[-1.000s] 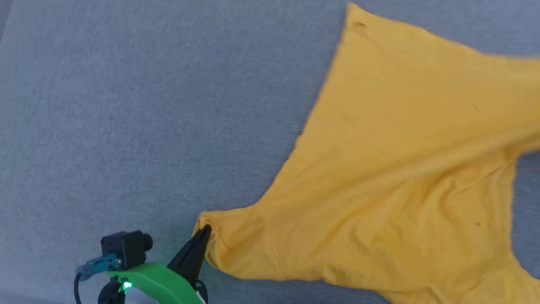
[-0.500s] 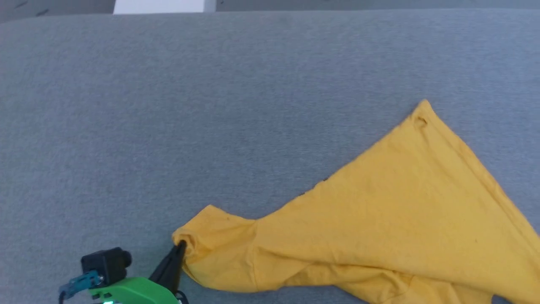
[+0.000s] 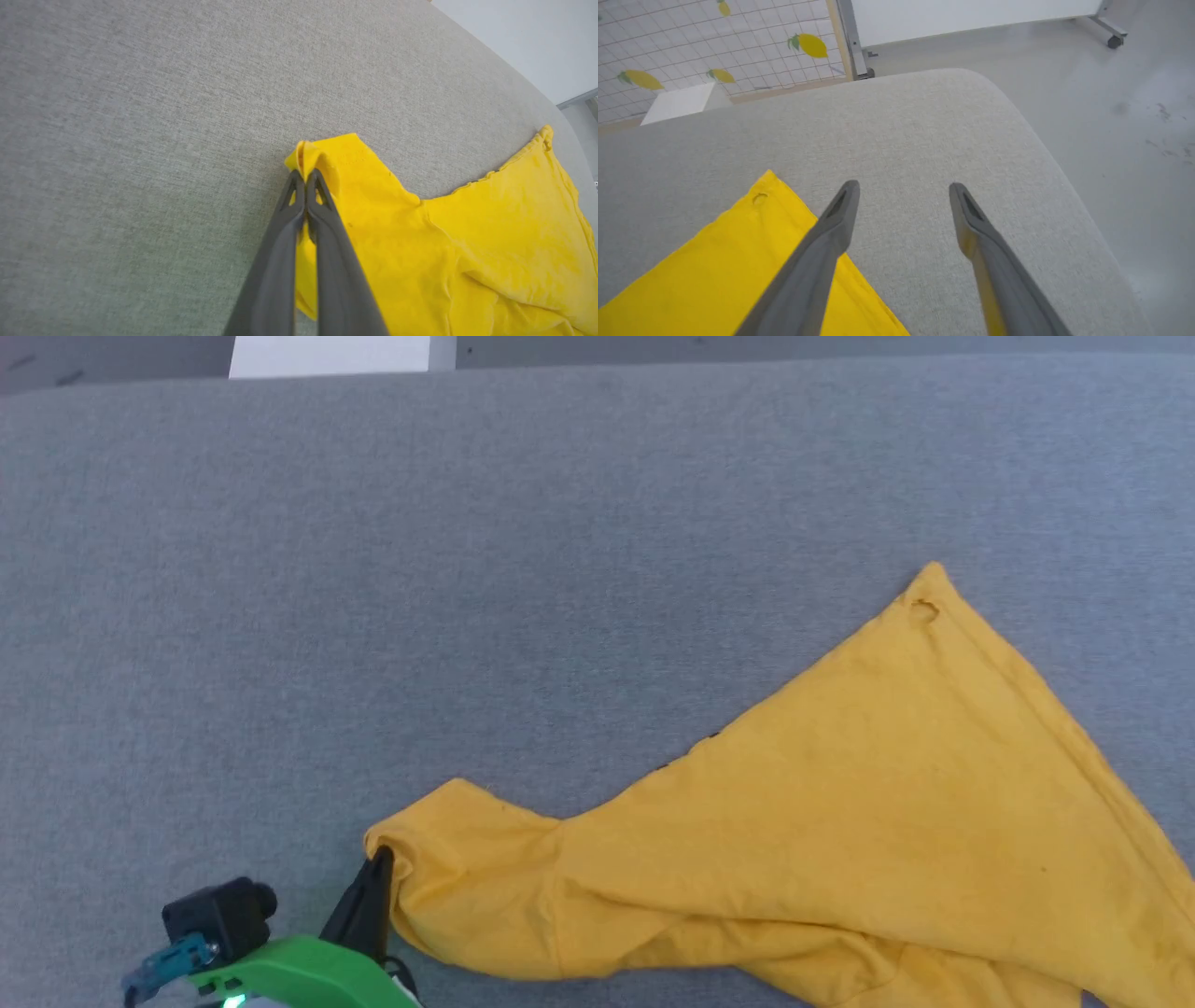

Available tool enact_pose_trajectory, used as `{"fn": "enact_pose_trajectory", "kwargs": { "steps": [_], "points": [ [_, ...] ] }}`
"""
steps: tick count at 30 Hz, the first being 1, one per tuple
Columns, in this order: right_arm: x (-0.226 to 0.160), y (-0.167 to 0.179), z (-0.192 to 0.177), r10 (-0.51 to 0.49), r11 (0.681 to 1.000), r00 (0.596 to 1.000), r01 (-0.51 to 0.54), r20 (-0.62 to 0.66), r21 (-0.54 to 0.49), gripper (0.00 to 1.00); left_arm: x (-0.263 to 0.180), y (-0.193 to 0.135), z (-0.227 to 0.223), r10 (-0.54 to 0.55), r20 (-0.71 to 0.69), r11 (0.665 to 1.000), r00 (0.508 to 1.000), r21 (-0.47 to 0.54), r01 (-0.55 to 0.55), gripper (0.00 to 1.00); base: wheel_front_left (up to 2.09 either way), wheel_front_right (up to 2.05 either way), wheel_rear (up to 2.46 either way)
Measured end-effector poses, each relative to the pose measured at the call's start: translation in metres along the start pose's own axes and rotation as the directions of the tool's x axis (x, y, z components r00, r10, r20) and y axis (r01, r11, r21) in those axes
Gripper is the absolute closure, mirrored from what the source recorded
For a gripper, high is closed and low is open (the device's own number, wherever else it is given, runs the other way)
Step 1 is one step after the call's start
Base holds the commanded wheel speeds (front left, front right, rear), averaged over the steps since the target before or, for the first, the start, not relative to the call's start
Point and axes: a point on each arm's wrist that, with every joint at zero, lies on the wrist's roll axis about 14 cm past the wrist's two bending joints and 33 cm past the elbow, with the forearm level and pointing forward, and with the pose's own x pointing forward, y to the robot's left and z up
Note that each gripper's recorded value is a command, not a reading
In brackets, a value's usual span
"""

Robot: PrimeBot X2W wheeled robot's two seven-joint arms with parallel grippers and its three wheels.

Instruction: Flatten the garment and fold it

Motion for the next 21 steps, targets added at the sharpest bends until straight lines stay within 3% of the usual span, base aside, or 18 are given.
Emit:
{"fn": "enact_pose_trajectory", "kwargs": {
  "steps": [3, 6, 14, 21],
  "points": [
    [0.025, 0.038, 0.037, 0.107, 0.99, 0.994, -0.102, 0.038, -0.102, 0.0, 0.004, -0.002, -0.001, -0.003, -0.001, 1.0, 1.0, -0.006, 0.003, 1.0, 0.0, 0.0, 0.0],
    [0.05, 0.077, 0.042, 0.2, 0.963, 0.98, -0.2, -0.019, -0.178, 0.0, 0.009, -0.006, -0.001, -0.012, -0.002, 1.0, 1.0, -0.018, 0.012, 1.0, 0.0, 0.0, 0.0],
    [0.101, 0.15, -0.036, 0.302, 0.874, 0.884, -0.406, -0.357, -0.266, 0.0, 0.011, 0.009, -0.01, 0.043, -0.018, 0.998, 0.999, -0.055, -0.044, 1.0, 0.0, 0.0, 0.0],
    [0.123, 0.165, -0.082, 0.289, 0.838, 0.819, -0.466, -0.495, -0.282, 0.0, 0.005, 0.028, -0.017, 0.108, -0.033, 0.991, 0.994, -0.07, -0.111, 1.0, 0.0, 0.0, 0.0]
  ]
}}
